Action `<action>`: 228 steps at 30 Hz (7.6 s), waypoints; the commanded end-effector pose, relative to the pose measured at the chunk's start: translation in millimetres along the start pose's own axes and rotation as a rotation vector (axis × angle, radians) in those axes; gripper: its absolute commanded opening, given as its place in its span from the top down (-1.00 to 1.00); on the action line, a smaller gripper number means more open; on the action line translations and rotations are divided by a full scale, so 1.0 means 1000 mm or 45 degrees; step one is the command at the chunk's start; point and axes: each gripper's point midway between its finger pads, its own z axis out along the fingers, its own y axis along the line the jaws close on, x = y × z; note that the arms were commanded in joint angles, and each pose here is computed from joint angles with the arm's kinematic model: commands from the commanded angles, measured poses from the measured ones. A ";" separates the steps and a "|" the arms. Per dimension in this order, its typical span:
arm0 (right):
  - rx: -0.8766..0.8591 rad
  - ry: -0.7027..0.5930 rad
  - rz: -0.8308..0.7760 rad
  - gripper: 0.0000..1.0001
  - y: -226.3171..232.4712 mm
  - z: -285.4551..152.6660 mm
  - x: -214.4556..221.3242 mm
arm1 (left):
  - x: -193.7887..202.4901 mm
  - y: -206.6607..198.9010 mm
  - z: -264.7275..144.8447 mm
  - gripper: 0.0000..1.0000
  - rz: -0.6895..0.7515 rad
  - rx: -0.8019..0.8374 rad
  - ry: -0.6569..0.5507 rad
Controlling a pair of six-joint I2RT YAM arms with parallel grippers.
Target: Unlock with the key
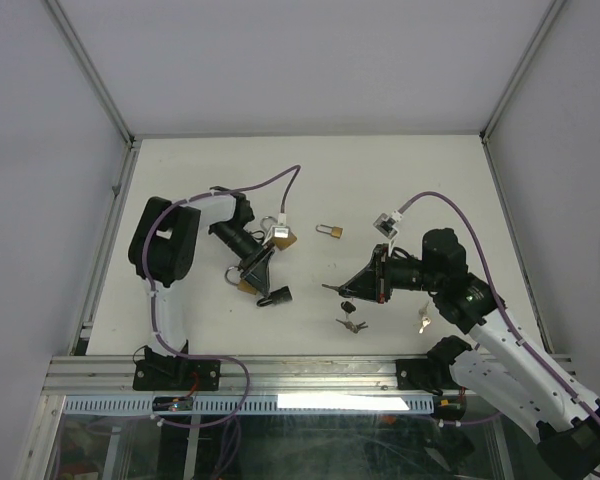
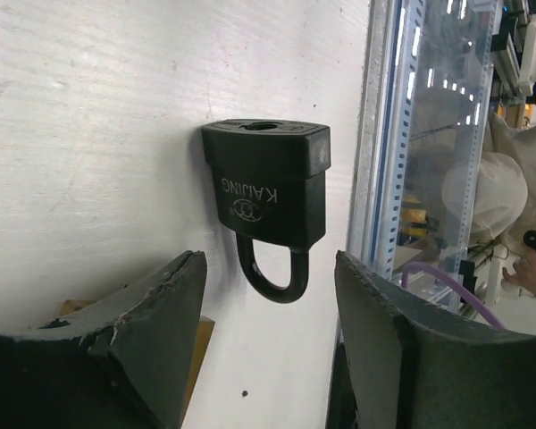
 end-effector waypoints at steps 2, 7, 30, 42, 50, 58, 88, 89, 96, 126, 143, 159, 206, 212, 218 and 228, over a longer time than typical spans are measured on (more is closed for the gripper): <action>-0.029 -0.072 -0.052 1.00 0.017 -0.006 -0.020 | -0.020 0.015 -0.020 -0.56 0.238 -0.156 -0.060; -0.030 -0.079 -0.055 1.00 0.018 -0.007 -0.021 | -0.045 0.016 -0.034 -0.98 0.294 -0.332 -0.130; -0.039 -0.117 -0.073 1.00 0.024 -0.013 -0.020 | -0.053 -0.022 0.026 -0.98 0.590 -0.828 -0.110; -0.024 -0.113 -0.075 1.00 0.021 -0.013 -0.019 | -0.027 0.007 0.033 -0.84 0.713 -0.872 -0.003; -0.007 -0.114 -0.073 1.00 0.020 -0.014 -0.019 | -0.025 0.006 0.040 -0.13 0.762 -0.820 -0.003; -0.007 -0.115 -0.075 1.00 0.020 -0.014 -0.021 | -0.021 0.006 0.044 0.99 0.745 -0.800 -0.006; -0.273 -0.168 0.749 1.00 -0.010 0.031 -0.008 | -0.068 -0.129 -0.054 1.00 1.809 -0.699 0.410; -0.284 -0.145 0.780 1.00 -0.014 0.033 0.000 | -0.070 -0.133 -0.052 1.00 1.813 -0.681 0.398; -0.362 -0.123 0.669 1.00 -0.008 0.030 0.009 | -0.069 -0.173 -0.030 1.00 1.805 -0.503 0.296; -0.393 -0.107 0.258 1.00 0.005 0.012 0.030 | -0.052 -0.251 0.021 1.00 2.051 -0.092 0.429; -0.404 -0.131 -0.088 1.00 0.020 -0.002 0.032 | -0.045 -0.254 0.026 1.00 2.139 -0.064 0.475; -0.452 -0.118 -0.137 1.00 0.030 -0.008 0.032 | -0.049 -0.244 0.025 1.00 2.126 -0.142 0.502; -0.037 -0.325 1.263 1.00 0.018 -0.035 0.013 | -0.083 -0.182 -0.007 1.00 2.071 -1.009 0.153; -0.018 -0.316 1.403 1.00 0.014 -0.034 0.015 | -0.108 -0.176 0.000 1.00 2.043 -1.070 0.075; -0.183 -0.242 1.685 1.00 -0.001 -0.016 0.008 | -0.143 -0.176 0.004 1.00 2.020 -1.084 -0.062; -0.213 -0.234 1.735 1.00 0.006 -0.029 -0.018 | -0.151 -0.170 -0.003 1.00 1.919 -1.077 -0.164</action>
